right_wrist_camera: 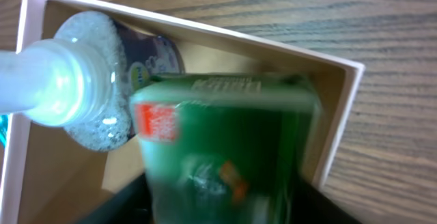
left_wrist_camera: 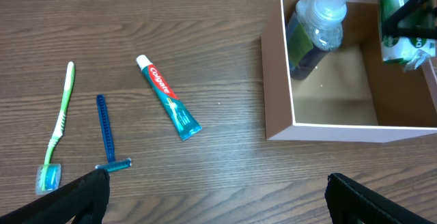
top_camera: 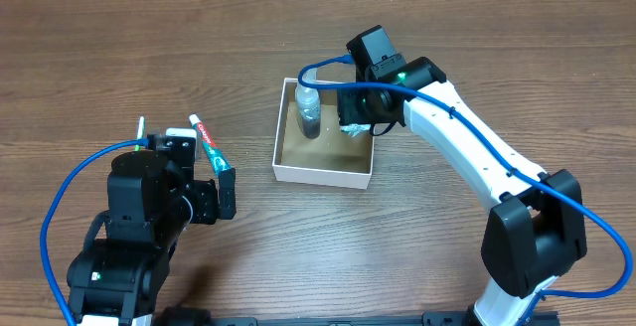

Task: Pack container
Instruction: 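Move the Dettol box into the white box and release it, then withdraw the right gripper to the right side of the table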

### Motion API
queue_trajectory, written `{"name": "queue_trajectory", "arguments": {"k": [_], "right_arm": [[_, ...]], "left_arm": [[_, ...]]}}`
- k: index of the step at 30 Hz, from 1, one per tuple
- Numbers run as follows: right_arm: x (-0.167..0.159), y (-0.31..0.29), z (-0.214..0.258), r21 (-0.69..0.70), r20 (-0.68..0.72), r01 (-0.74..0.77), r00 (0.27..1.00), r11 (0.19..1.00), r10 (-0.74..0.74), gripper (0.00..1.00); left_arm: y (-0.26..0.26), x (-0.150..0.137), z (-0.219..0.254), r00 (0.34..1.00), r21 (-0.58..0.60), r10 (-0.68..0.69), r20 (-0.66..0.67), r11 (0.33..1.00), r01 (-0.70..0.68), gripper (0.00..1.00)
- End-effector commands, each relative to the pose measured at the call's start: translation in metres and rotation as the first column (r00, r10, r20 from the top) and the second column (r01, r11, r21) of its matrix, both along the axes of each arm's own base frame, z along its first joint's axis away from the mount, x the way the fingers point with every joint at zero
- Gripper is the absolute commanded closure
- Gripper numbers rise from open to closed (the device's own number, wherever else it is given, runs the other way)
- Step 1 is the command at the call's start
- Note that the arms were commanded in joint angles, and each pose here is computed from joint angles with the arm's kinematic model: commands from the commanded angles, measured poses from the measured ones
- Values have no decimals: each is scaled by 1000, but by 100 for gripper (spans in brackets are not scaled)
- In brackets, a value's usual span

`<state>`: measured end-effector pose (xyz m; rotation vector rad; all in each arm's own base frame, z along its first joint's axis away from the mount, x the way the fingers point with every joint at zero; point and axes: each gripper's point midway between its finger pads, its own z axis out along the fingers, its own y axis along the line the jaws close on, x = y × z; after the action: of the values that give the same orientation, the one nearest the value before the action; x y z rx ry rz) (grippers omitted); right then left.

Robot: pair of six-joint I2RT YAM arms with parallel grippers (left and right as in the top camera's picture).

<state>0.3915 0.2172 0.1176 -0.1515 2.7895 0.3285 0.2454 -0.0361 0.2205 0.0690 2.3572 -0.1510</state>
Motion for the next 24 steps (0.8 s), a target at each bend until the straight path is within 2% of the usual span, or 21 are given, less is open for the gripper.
{"name": "queue_trajectory", "arguments": {"k": [1, 3, 8, 10, 12, 13, 14, 17, 21, 24], "right_arm": [[5, -2, 8, -2, 34, 2, 999, 1000, -2, 15], [6, -3, 8, -11, 37, 7, 999, 1000, -6, 16], [10, -19, 19, -72, 90, 54, 995, 996, -47, 27], [16, -35, 43, -109, 177, 131, 978, 985, -110, 44], [23, -53, 64, -125, 256, 214, 950, 969, -177, 67], [26, -60, 69, -123, 273, 232, 943, 965, -192, 82], [28, -67, 68, -125, 270, 247, 940, 961, -207, 91], [31, -78, 50, -156, 231, 266, 946, 951, -227, 96], [33, -75, 20, -153, 143, 240, 965, 959, -218, 96], [36, -72, 12, -151, 134, 234, 967, 960, -215, 96]], "left_arm": [[-2, 2, 10, 1000, -14, -5, 22, 1000, 5, 0], [-2, 1, 10, 1000, -15, -5, 21, 1000, 5, 0], [-1, 0, 8, 1000, -13, -5, 15, 1000, 5, 0], [-1, 1, 9, 1000, -14, -4, 15, 1000, 5, 0], [-1, 0, 8, 1000, -14, -4, 15, 1000, 5, 0], [-1, 1, 9, 1000, -14, -4, 15, 1000, 5, 0], [-1, 1, 9, 1000, -14, -4, 16, 1000, 5, 0], [-1, 1, 9, 1000, -13, -4, 16, 1000, 5, 0], [-1, 1, 8, 1000, -13, -4, 14, 1000, 4, 0], [-1, 1, 9, 1000, -13, -4, 16, 1000, 5, 0]]}}
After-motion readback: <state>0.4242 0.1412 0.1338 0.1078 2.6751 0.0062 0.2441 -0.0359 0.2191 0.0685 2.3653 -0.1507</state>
